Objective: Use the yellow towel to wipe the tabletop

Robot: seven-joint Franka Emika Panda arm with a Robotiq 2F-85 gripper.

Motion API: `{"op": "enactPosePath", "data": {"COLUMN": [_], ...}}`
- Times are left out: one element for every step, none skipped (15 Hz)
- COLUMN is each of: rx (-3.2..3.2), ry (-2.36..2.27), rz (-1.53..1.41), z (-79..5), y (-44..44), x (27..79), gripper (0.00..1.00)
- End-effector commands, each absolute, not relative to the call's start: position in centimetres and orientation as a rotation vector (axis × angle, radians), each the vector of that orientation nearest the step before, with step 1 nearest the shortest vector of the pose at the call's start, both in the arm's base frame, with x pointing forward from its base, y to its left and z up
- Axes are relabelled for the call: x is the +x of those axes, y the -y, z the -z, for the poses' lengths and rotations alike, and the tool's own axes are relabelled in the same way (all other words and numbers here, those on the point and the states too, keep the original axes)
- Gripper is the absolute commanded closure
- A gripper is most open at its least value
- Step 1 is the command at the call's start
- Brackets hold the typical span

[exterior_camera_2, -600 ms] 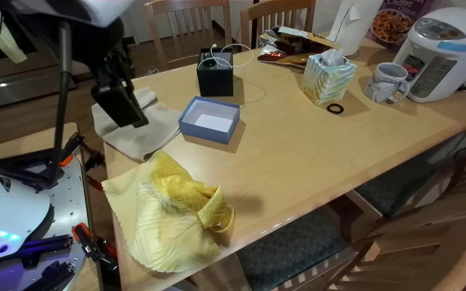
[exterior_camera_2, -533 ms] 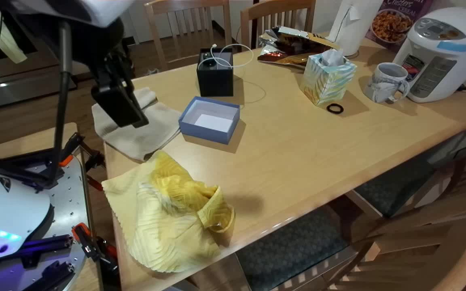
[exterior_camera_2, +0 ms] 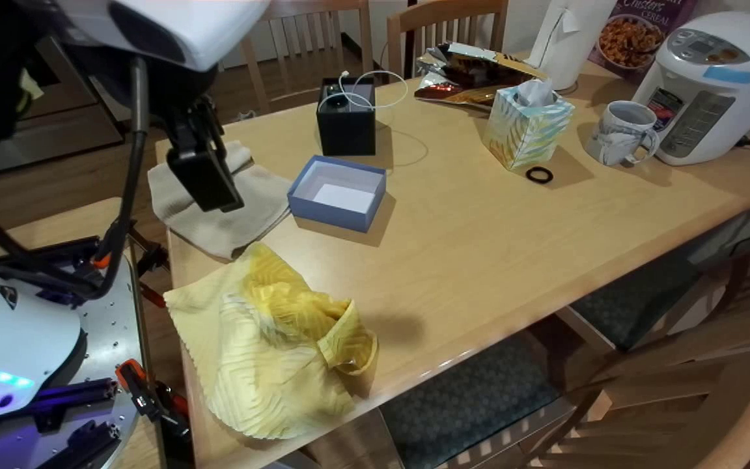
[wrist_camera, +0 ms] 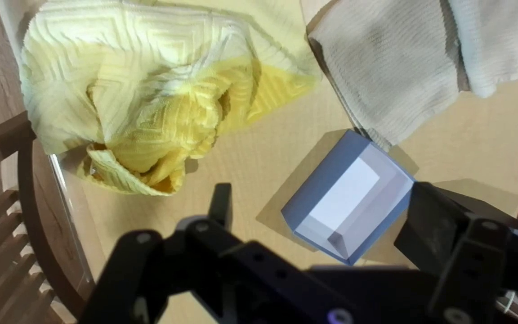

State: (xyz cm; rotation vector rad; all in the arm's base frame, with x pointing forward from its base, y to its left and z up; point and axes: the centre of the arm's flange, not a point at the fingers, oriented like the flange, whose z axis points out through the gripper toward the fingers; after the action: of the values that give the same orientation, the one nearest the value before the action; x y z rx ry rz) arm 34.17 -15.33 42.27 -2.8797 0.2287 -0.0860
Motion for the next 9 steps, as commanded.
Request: {"op": "enactPosePath", "data": {"rx": [-2.881,-2.881,-2.895,-2.922,-2.931,-2.937,-2.935,-2.926,-2.909], "ry": [-0.229,-0.230,-0.305,-0.418,-0.457,-0.515,-0.574,-0.632,-0.696], "rz": [0.085,0.086,0.046,-0.030,-0.063,-0.094,-0.127,-0.169,-0.209], "z": [-42.2,-42.3,-42.3,-41.7,-40.2,-39.0,-37.6,-36.2,-35.1], "y": [15.3,15.3,15.1,15.3,16.0,16.6,17.1,17.7,18.3], "x": [34.2,34.1,34.8,35.8,36.8,37.3,37.6,37.9,38.0], "gripper": [0.00,0.00,0.00,0.00,0.00,0.00,0.00,0.00,0.00]}}
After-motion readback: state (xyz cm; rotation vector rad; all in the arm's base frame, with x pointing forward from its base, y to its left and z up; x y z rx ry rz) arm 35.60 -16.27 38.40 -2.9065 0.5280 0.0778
